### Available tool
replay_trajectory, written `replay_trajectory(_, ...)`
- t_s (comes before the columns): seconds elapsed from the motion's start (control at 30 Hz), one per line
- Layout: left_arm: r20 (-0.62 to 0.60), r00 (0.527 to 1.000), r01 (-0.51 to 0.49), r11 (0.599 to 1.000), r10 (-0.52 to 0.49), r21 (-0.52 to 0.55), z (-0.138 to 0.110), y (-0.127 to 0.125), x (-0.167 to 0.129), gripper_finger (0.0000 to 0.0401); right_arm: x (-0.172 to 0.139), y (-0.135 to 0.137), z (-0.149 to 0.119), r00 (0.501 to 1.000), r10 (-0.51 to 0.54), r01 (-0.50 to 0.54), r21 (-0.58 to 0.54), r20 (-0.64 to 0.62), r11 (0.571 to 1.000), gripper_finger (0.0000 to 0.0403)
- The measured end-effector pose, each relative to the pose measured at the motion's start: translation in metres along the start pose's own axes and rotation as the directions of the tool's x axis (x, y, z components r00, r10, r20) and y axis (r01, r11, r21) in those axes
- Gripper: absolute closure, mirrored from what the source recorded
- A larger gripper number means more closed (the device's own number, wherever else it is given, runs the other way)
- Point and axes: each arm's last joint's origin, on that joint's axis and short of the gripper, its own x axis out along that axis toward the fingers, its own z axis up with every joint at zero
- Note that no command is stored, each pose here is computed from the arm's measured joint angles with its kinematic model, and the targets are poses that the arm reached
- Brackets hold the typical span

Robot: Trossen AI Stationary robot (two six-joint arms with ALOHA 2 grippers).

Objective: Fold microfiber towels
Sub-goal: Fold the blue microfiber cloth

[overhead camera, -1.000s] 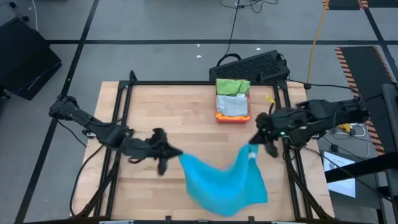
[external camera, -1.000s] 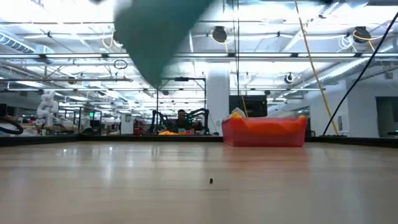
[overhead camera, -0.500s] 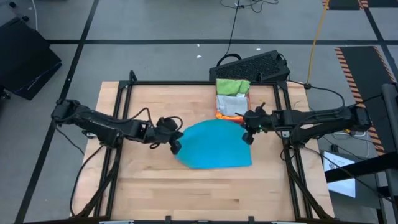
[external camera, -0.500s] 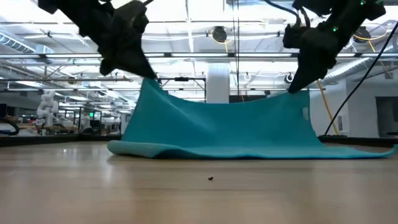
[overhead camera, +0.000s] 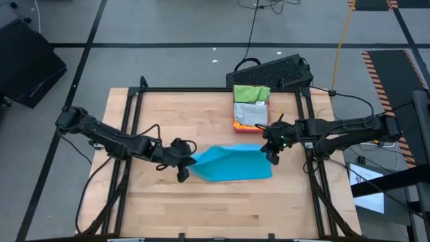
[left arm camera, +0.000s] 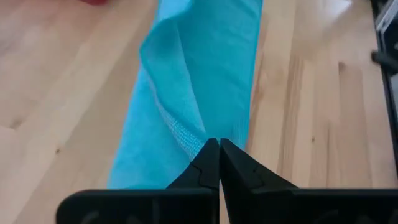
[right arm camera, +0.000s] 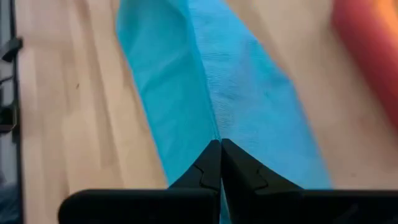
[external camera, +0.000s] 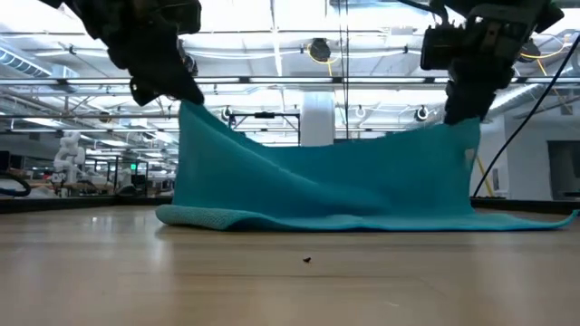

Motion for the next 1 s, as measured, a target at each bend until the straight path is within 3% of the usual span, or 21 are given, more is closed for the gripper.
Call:
replay_trajectory(0.33, -0.120, 0.993, 0.016, 0.999, -0.011, 0.038, -0.018, -0.008, 0.026, 0.0394, 0.026, -0.005, -0.034, 0.981, 0.138, -0.127, 0.087, -0.133, 0.988, 0.0403)
replay_trajectory(0.6, -0.164, 0.986, 0.009, 0.999, -0.003, 0.036, -0.026, -0.009, 0.034, 0.0392, 0.036, -0.003, -0.049, 0.969, 0.192, -0.182, 0.076, -0.154, 0.980, 0.0402)
replay_trajectory(0.77, -0.164, 0.986, 0.014, 1.000, -0.011, 0.014, -0.025, -0.010, 0.034, 0.0351, 0.037, 0.000, -0.051, 0.966, 0.201, -0.193, 0.066, -0.163, 0.979, 0.0373)
replay_trajectory(1.0, -0.219, 0.973, 0.064, 0.998, -0.068, -0.026, -0.027, -0.010, 0.033, 0.0242, 0.036, 0.002, -0.052, 0.949, 0.250, -0.228, 0.130, -0.193, 0.965, 0.0283)
